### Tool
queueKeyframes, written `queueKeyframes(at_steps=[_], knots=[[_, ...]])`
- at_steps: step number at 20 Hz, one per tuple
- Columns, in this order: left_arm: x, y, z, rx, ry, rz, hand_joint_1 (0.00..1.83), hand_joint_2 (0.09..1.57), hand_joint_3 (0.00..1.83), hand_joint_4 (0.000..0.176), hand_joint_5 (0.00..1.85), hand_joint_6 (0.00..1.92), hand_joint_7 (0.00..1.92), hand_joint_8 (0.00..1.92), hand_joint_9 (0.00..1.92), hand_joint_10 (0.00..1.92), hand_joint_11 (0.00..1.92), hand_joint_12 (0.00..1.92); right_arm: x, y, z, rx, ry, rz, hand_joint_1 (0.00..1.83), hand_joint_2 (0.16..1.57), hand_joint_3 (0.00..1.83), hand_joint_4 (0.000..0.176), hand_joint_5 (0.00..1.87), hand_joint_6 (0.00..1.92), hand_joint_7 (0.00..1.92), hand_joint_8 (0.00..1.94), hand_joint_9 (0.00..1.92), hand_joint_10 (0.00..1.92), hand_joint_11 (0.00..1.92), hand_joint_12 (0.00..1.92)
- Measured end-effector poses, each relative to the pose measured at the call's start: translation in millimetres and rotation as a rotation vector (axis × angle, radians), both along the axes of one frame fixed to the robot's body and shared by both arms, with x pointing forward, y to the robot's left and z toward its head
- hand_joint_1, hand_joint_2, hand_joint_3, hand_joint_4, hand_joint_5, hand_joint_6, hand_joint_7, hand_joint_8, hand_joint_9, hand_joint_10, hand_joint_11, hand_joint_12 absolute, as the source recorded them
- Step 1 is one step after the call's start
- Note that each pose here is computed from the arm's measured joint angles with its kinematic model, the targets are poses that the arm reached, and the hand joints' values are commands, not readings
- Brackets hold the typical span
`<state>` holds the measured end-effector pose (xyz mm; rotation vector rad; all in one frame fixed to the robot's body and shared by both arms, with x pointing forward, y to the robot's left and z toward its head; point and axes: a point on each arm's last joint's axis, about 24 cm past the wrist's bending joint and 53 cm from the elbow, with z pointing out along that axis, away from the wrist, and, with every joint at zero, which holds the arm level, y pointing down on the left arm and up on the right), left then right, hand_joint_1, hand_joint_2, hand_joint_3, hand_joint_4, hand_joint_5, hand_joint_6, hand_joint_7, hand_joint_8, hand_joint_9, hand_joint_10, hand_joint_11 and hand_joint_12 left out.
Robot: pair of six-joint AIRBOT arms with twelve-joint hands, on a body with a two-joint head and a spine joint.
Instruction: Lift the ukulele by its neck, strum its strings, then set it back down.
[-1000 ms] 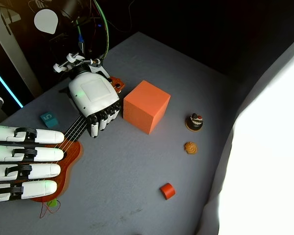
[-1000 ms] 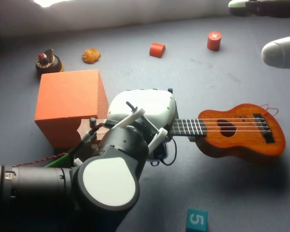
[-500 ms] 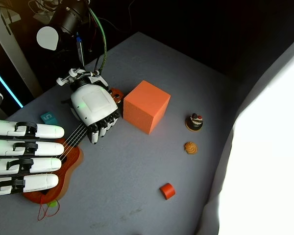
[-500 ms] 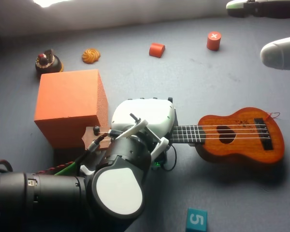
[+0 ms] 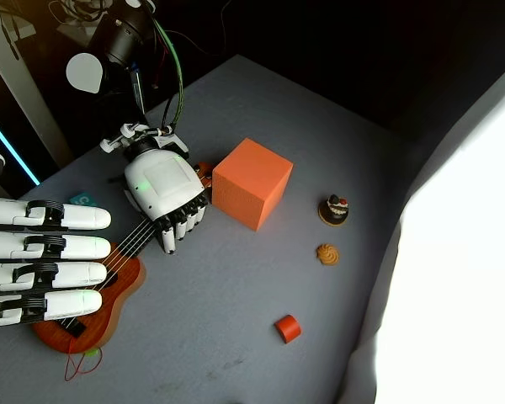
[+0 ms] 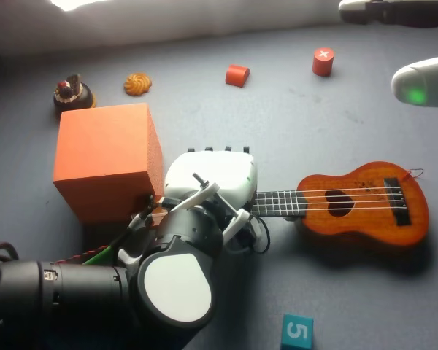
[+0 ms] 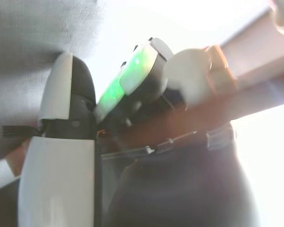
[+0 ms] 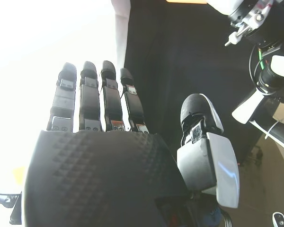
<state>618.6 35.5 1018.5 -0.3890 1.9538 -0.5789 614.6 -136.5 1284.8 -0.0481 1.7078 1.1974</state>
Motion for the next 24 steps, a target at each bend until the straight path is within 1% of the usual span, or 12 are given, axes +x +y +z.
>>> queueKeyframes(at_steps=[2, 4, 8, 10, 12, 13, 14, 16, 17, 18, 21, 24], knots=[[1, 0.0, 1, 0.002, -0.006, -0.002, 0.5, 0.99, 0.0, 0.0, 0.66, 1.92, 0.87, 1.92, 0.99, 1.92, 1.07, 1.92, 0, 0, 0, 0.0, 0.0, 0.001, 0.0, 1.28, 0.0, 0.0, 0.13, 0.01, 0.17, 0.0, 0.11, 0.01, 0.0, 0.16], [-1, -2.5, -3, 0.001, 0.013, -0.013, 0.26, 1.02, 0.01, 0.0, 0.63, 1.92, 0.88, 1.92, 0.99, 1.92, 1.04, 1.92, -1, 1, 0, 0.001, 0.0, 0.003, 0.0, 1.28, 0.0, 0.0, 0.13, 0.01, 0.16, 0.01, 0.09, 0.0, 0.0, 0.06], [2, -5.1, -1, 0.007, 0.006, -0.028, 0.0, 1.03, 0.0, 0.0, 0.64, 1.19, 0.67, 1.85, 0.75, 1.92, 0.67, 1.92, -1, 1, -1, -0.001, 0.002, 0.003, 0.0, 1.28, 0.0, 0.0, 0.13, 0.0, 0.14, 0.0, 0.08, 0.0, 0.0, 0.08], [5, -2.8, 4, 0.005, 0.001, -0.025, 0.0, 1.02, 0.0, 0.0, 0.59, 0.81, 0.47, 1.47, 0.56, 1.67, 0.49, 1.84, -1, 1, -2, -0.004, 0.004, 0.002, 0.0, 1.28, 0.0, 0.0, 0.13, 0.01, 0.16, 0.01, 0.09, 0.01, 0.0, 0.14], [8, -1.5, 9, 0.007, -0.012, -0.024, 0.0, 1.01, 0.0, 0.001, 0.42, 0.36, 0.51, 0.55, 0.45, 1.05, 0.25, 1.51, -1, 0, -2, -0.003, 0.004, 0.0, 0.0, 1.28, 0.0, 0.0, 0.15, 0.01, 0.18, 0.01, 0.11, 0.02, 0.0, 0.2], [9, -1.0, 9, 0.013, -0.014, -0.025, 0.0, 0.99, 0.0, 0.041, 0.36, 0.17, 0.49, 0.2, 0.47, 0.63, 0.18, 1.32, -1, 0, -2, -0.004, 0.004, 0.001, 0.0, 1.28, 0.0, 0.0, 0.14, 0.01, 0.17, 0.0, 0.1, 0.01, 0.0, 0.2], [9, 0.1, 9, 0.013, -0.012, -0.023, 0.0, 0.96, 0.0, 0.054, 0.33, 0.06, 0.48, 0.05, 0.5, 0.33, 0.13, 1.25, -1, 0, -2, -0.004, 0.004, 0.001, 0.0, 1.28, 0.0, 0.0, 0.14, 0.01, 0.17, 0.0, 0.1, 0.01, 0.0, 0.2], [9, -0.2, 11, 0.015, -0.013, -0.03, 0.0, 0.95, 0.0, 0.093, 0.12, 0.0, 0.21, 0.01, 0.28, 0.01, 0.0, 0.96, -1, 0, -2, -0.003, 0.004, 0.003, 0.0, 1.28, 0.0, 0.0, 0.13, 0.0, 0.17, 0.0, 0.1, 0.01, 0.0, 0.2], [10, 0.6, 12, 0.016, -0.015, -0.03, 0.0, 0.96, 0.0, 0.098, 0.07, 0.0, 0.17, 0.0, 0.23, 0.01, 0.0, 0.87, -2, 1, -2, -0.003, 0.003, 0.005, 0.0, 1.28, 0.0, 0.0, 0.15, 0.01, 0.17, 0.0, 0.1, 0.01, 0.0, 0.2], [10, 1.1, 13, 0.014, -0.013, -0.029, 0.0, 0.96, 0.0, 0.098, 0.07, 0.0, 0.17, 0.0, 0.23, 0.01, 0.0, 0.87, -2, 1, -2, -0.003, 0.002, 0.006, 0.0, 1.28, 0.0, 0.0, 0.15, 0.01, 0.17, 0.0, 0.1, 0.01, 0.0, 0.2], [15, 0.6, 22, 0.017, -0.026, -0.04, 0.0, 0.94, 0.0, 0.103, 0.0, 0.0, 0.03, 0.01, 0.05, 0.01, 0.0, 0.52, -3, 1, -2, -0.046, -0.041, 0.011, 0.0, 1.27, 0.0, 0.0, 0.16, 0.01, 0.2, 0.01, 0.12, 0.02, 0.0, 0.2], [21, -6.4, 39, 0.034, -0.052, -0.093, 0.0, 0.96, 0.0, 0.101, 0.0, 0.0, 0.02, 0.0, 0.02, 0.0, 0.0, 0.32, -12, 8, -2, -0.152, -0.16, 0.061, 0.0, 1.27, 0.0, 0.0, 0.15, 0.01, 0.18, 0.0, 0.11, 0.01, 0.0, 0.18]])
